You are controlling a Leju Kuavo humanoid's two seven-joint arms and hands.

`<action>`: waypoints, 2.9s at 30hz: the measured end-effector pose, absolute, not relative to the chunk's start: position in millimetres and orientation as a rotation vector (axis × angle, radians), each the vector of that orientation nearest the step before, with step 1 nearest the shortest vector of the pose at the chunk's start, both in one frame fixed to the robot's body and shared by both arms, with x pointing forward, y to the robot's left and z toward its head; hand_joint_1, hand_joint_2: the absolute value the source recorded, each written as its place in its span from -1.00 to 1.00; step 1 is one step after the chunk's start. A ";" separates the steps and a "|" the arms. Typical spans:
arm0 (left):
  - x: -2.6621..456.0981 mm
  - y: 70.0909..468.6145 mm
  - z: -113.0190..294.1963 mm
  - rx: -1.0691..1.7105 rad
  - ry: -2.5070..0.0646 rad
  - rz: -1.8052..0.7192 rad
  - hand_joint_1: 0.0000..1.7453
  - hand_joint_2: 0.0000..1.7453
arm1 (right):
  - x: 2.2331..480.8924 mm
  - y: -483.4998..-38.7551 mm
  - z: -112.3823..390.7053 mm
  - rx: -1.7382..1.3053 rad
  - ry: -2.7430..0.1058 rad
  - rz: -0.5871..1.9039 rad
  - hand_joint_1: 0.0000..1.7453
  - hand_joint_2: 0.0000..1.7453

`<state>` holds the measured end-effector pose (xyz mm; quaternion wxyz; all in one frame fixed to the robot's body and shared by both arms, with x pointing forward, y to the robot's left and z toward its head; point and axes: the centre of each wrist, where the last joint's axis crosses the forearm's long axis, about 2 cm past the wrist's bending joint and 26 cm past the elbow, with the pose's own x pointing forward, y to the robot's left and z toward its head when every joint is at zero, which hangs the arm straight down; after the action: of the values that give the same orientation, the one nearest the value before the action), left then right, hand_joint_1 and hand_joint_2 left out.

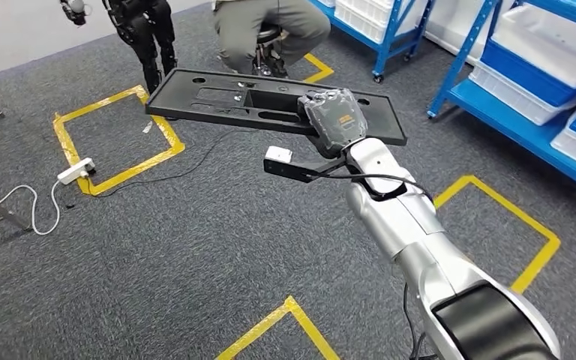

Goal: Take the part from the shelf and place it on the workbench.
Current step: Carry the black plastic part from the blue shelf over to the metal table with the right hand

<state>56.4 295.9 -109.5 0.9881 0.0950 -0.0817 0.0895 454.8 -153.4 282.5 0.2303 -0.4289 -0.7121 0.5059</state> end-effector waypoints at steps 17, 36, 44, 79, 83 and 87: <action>51.5 295.4 -110.2 0.190 -0.159 0.181 -1.00 1.00 | 449.6 -146.6 277.3 -1.155 -1.975 1.409 0.58 1.00; 55.1 293.6 -109.7 0.187 -0.165 0.185 -1.00 1.00 | 449.6 -154.4 274.5 -1.161 -1.963 1.420 0.58 1.00; 50.7 291.8 -110.3 0.183 -0.152 0.188 -1.00 1.00 | 448.2 -150.8 276.5 -1.157 -1.977 1.418 0.58 1.00; 49.2 291.2 -110.5 0.174 -0.148 0.177 -1.00 1.00 | 446.4 -151.2 277.1 -1.147 -1.964 1.437 0.58 1.00; 48.8 291.4 -110.6 0.174 -0.148 0.171 -1.00 1.00 | 445.5 -152.1 273.5 -1.147 -1.953 1.437 0.58 1.00; 51.5 293.8 -110.2 0.179 -0.155 0.165 -1.00 1.00 | 445.9 -153.2 274.9 -1.156 -1.955 1.433 0.58 1.00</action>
<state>51.5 293.8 -110.2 0.9896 0.0892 -0.0773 0.0820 445.9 -153.2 274.9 0.2261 -0.4193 -0.7092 0.5198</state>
